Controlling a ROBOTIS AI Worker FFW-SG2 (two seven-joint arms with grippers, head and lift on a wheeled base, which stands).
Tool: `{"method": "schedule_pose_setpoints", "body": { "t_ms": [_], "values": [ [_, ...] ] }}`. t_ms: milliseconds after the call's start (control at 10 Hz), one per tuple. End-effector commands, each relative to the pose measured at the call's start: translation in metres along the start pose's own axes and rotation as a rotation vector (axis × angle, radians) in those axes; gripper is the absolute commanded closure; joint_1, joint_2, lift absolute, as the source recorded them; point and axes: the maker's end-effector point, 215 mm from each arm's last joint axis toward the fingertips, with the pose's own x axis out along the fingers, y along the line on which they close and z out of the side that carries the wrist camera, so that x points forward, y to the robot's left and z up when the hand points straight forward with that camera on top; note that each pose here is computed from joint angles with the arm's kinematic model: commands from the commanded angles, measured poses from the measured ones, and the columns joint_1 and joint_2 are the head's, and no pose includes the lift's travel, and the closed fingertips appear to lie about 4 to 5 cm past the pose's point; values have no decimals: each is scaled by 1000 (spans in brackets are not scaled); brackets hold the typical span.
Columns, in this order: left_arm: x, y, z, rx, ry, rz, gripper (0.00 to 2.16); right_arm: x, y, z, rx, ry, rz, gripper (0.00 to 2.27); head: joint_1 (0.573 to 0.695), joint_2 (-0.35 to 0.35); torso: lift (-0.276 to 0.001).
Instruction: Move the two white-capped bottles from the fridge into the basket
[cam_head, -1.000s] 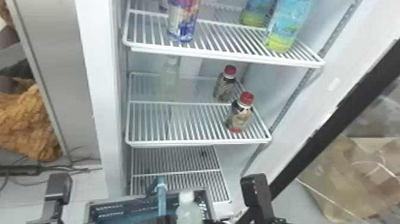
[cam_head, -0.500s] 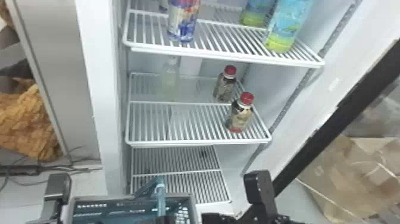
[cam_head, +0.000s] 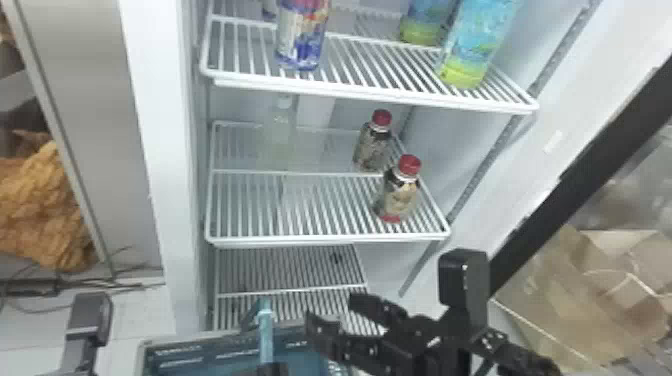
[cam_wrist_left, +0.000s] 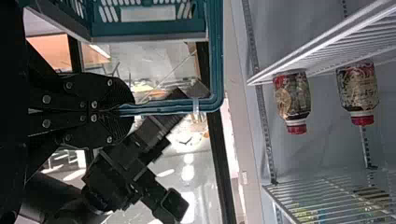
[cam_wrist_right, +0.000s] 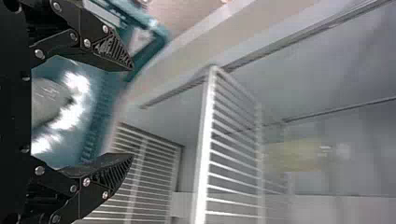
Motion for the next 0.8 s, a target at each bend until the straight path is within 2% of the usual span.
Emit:
{"method": "schedule_pose_setpoints", "body": {
  "t_ms": [0, 400, 700],
  "values": [
    [0, 0, 0, 0, 0, 1, 1154, 7, -1, 25, -21, -89, 6, 438, 695, -307, -260],
    [0, -1, 1, 2, 0, -1, 1154, 42, 6, 79, -59, -309, 33, 387, 695, -255, -260],
    [1, -1, 0, 2, 2, -2, 1154, 63, 2, 90, -80, -352, 30, 64, 695, -218, -260]
  ]
}}
